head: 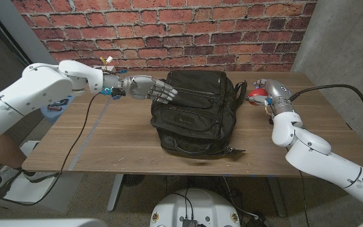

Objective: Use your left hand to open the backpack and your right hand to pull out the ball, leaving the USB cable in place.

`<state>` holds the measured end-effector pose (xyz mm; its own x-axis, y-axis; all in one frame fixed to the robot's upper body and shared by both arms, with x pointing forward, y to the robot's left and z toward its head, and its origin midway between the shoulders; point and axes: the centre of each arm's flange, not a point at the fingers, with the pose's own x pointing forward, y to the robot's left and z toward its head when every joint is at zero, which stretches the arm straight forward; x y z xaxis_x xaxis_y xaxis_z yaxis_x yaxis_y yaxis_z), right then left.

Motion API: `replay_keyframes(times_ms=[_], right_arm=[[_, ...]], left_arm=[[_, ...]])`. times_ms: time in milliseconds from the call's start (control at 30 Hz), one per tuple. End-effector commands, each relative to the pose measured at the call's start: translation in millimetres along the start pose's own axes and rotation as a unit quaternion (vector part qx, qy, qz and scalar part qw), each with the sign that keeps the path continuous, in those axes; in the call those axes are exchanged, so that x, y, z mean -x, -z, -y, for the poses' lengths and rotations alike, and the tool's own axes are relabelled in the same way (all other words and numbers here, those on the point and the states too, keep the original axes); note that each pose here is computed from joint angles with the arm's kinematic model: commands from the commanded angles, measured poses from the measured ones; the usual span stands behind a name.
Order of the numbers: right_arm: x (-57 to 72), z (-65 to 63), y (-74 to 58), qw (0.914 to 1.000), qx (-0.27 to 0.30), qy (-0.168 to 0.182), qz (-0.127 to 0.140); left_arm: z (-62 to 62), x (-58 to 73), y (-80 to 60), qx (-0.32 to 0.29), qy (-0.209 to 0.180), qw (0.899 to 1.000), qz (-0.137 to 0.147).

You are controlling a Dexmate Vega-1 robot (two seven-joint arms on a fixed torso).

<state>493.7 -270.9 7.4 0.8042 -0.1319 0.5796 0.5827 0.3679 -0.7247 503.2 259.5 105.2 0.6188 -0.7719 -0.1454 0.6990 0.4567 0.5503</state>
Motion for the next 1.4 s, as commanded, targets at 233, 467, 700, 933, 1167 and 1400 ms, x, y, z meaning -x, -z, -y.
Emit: replay_keyframes(times_ms=[233, 467, 700, 933, 1167, 1400], right_arm=[[-5.9, -5.1, -4.2, 1.0000, -0.002, -0.001, -0.001], [-11.0, -4.4, 2.8, 1.0000, 0.000, 0.001, -0.007], [-14.5, -4.2, 13.0, 0.9999, 0.000, 0.001, -0.013], [-17.2, -3.3, 24.5, 0.9998, -0.002, 0.000, -0.022], [-22.1, -5.6, 36.0, 0.9995, -0.001, -0.007, -0.032], [-27.5, -7.4, 45.8, 0.9992, 0.001, -0.011, -0.040]], left_arm=[[-10.6, 10.6, -0.8, -0.008, 0.017, 1.000, 0.016], [-9.4, 16.8, 4.7, 0.022, -0.019, 0.997, 0.067], [-6.4, 20.7, 12.7, 0.054, -0.067, 0.990, 0.114], [-1.0, 19.4, 22.4, 0.078, -0.118, 0.977, 0.157], [8.0, 15.3, 32.0, 0.095, -0.182, 0.957, 0.207], [13.4, 13.6, 44.5, 0.102, -0.256, 0.927, 0.253]])
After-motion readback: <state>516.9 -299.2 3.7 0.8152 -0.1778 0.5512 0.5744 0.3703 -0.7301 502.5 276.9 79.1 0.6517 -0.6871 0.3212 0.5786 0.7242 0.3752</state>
